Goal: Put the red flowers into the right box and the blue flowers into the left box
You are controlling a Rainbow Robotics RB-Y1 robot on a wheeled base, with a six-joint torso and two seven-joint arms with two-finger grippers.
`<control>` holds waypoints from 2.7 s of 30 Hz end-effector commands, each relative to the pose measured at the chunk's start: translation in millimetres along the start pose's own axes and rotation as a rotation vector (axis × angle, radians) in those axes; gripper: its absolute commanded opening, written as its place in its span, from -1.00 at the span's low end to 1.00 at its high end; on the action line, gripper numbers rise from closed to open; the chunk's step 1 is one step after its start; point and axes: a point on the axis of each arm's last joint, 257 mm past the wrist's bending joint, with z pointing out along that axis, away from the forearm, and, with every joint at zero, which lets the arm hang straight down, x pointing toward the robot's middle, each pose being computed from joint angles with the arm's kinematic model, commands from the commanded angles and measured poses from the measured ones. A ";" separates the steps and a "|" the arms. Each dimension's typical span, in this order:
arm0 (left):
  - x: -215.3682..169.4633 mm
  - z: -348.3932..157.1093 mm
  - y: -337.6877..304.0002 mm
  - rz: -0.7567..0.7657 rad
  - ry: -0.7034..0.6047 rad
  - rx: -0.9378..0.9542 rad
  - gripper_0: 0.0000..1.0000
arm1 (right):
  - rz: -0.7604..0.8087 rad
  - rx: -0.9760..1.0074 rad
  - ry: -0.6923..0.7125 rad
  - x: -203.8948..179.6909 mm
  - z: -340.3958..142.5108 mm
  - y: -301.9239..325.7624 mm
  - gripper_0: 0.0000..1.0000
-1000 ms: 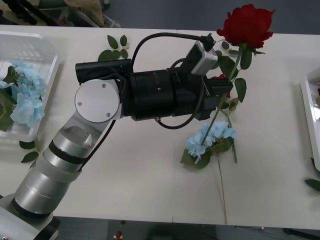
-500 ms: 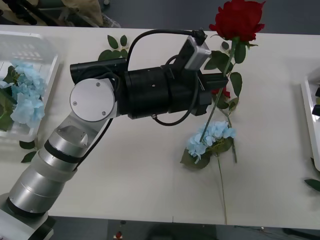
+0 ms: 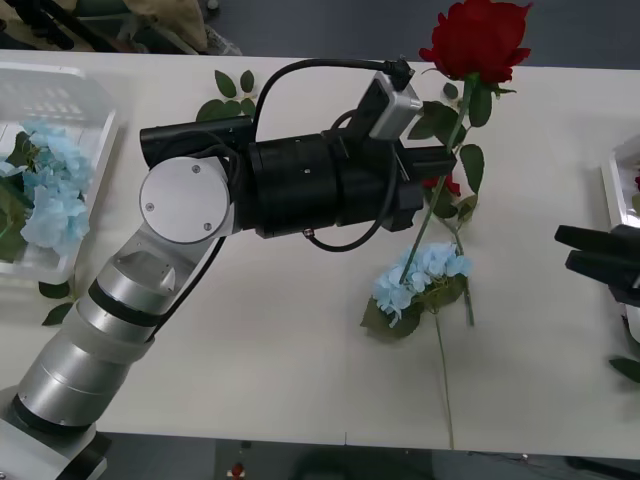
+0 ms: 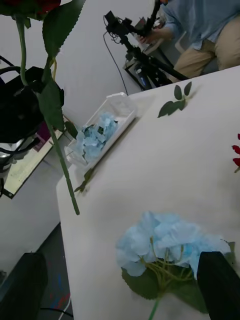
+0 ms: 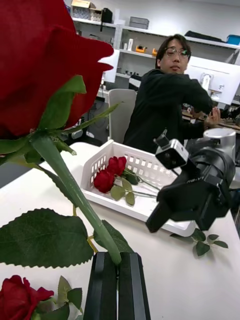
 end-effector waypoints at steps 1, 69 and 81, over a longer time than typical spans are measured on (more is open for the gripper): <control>-16.2 3.6 -6.7 0.062 -0.022 0.021 -1.00 | -0.019 -0.078 -0.042 -6.3 16.2 18.2 0.76; -16.2 3.6 -6.7 0.062 -0.022 0.021 -1.00 | -0.047 -0.466 0.081 20.8 196.6 100.7 0.76; -16.2 3.6 -6.7 0.062 -0.022 0.021 -1.00 | -0.047 -0.463 0.088 22.9 214.1 103.3 -0.17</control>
